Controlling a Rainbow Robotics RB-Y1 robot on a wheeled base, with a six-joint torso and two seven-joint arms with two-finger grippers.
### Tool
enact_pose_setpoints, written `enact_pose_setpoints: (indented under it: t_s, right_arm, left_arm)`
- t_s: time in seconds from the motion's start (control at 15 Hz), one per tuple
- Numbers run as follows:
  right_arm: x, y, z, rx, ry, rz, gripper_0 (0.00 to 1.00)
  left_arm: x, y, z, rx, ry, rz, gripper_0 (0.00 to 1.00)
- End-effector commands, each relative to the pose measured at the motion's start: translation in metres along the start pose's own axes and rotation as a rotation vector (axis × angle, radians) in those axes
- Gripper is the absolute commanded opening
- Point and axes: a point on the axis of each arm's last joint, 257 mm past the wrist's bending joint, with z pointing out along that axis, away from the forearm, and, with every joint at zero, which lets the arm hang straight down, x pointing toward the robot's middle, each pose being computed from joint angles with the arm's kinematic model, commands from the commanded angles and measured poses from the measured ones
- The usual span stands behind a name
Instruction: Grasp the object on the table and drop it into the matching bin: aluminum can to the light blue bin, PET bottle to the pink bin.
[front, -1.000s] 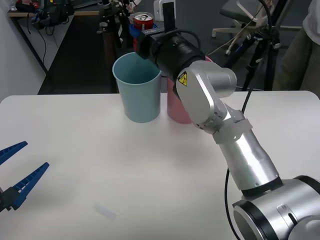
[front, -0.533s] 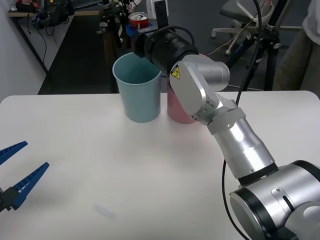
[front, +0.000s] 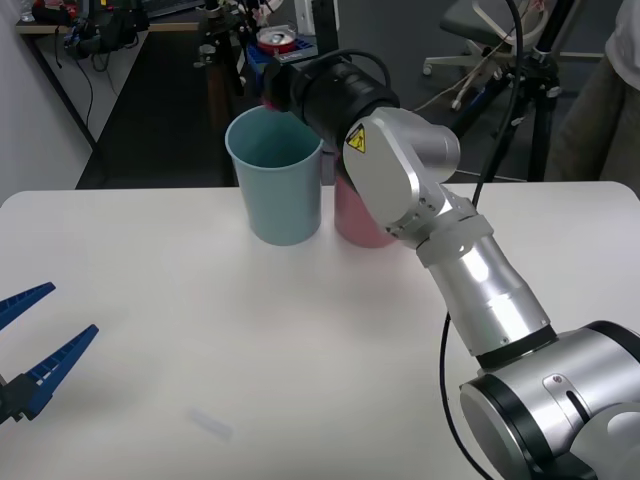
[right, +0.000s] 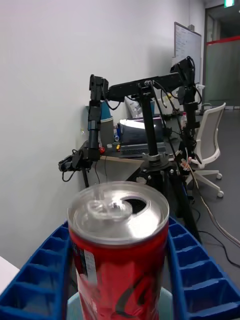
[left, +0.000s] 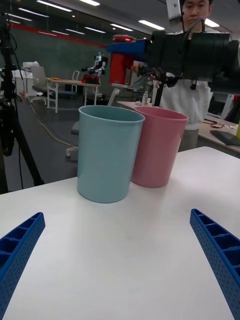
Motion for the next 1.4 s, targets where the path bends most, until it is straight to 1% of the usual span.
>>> enact_pose_setpoints:
  t_s: [0.07, 0.4, 0.67, 0.87, 0.93, 1.07, 1.13, 1.27, 1.33, 1.4]
  right_arm:
    - [-0.002, 0.000, 0.000, -0.002, -0.008, 0.002, 1.00]
    - [-0.002, -0.002, -0.001, 0.002, -0.010, 0.004, 1.00]
    - [-0.003, -0.007, -0.002, 0.004, -0.012, -0.005, 1.00]
    - [-0.005, -0.009, -0.006, -0.005, -0.022, 0.009, 1.00]
    - [-0.005, -0.012, -0.013, -0.007, -0.030, 0.013, 1.00]
    - [-0.007, -0.012, -0.028, -0.026, -0.031, 0.007, 1.00]
    - [-0.008, -0.011, -0.040, -0.042, -0.035, 0.014, 1.00]
    - [-0.007, -0.009, -0.069, -0.069, -0.042, 0.021, 1.00]
    - [-0.007, -0.009, -0.085, -0.081, -0.047, 0.017, 1.00]
    - [-0.006, -0.009, -0.105, -0.102, -0.057, 0.000, 1.00]
  left_arm:
    - [0.000, 0.000, 0.000, 0.000, 0.000, 0.000, 1.00]
    - [0.000, 0.000, 0.000, 0.000, 0.000, 0.000, 1.00]
    - [0.000, 0.000, 0.000, 0.000, 0.000, 0.000, 1.00]
    - [0.000, 0.000, 0.000, 0.000, 0.000, 0.000, 1.00]
    - [0.000, 0.000, 0.000, 0.000, 0.000, 0.000, 1.00]
    - [0.000, 0.000, 0.000, 0.000, 0.000, 0.000, 1.00]
    - [0.000, 0.000, 0.000, 0.000, 0.000, 0.000, 1.00]
    - [0.000, 0.000, 0.000, 0.000, 0.000, 0.000, 1.00]
    - [0.000, 0.000, 0.000, 0.000, 0.000, 0.000, 1.00]
    - [0.000, 0.000, 0.000, 0.000, 0.000, 0.000, 1.00]
